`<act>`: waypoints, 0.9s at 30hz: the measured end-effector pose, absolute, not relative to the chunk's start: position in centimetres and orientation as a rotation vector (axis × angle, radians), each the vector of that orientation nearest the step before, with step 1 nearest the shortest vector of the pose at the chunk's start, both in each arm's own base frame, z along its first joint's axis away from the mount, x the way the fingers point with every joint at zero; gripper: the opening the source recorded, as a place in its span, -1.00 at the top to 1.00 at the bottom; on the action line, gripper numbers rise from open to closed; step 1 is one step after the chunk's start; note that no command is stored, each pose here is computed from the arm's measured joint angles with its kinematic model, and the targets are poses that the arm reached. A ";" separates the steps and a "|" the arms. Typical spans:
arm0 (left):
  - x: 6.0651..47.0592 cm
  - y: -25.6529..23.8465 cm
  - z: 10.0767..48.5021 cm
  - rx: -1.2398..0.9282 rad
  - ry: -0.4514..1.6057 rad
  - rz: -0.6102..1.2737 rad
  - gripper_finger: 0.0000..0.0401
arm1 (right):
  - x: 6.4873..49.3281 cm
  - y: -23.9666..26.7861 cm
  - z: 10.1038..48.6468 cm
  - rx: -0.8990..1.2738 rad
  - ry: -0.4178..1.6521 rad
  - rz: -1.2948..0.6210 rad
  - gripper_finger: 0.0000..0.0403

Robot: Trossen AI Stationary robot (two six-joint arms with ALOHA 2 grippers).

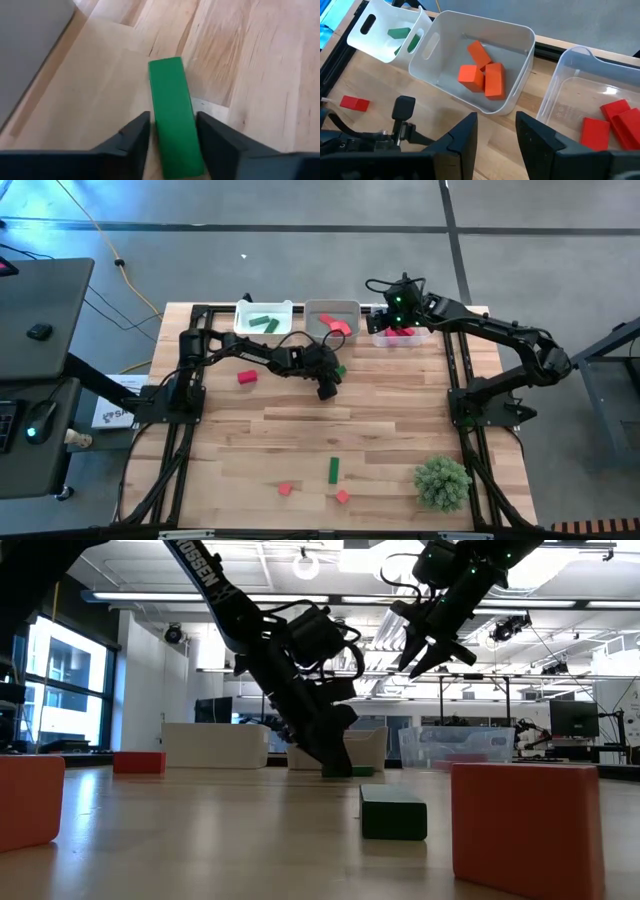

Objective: Sort & place blocks by color
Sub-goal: Put the green wooden block into the white bin

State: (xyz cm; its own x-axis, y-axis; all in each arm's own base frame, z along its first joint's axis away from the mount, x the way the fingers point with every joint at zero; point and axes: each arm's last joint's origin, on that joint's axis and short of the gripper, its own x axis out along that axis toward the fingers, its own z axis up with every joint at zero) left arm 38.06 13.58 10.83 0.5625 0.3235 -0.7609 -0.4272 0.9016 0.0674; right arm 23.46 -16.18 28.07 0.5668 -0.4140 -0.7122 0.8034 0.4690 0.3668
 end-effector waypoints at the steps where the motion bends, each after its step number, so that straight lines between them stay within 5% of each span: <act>1: 38.1 13.6 10.8 -0.122 0.870 0.440 0.39 | 23.5 -16.2 28.1 0.754 0.589 -0.801 0.39; 5: 38.1 13.6 10.9 -0.112 0.871 0.439 0.64 | 23.5 -16.2 28.1 0.746 0.592 -0.799 0.39; 18: 36.8 13.8 12.1 -0.144 0.945 0.404 0.64 | 23.5 -16.2 28.1 0.742 0.594 -0.796 0.39; 27: 34.6 15.4 17.8 -0.101 0.878 0.451 0.64 | 23.5 -16.1 28.1 0.736 0.597 -0.791 0.39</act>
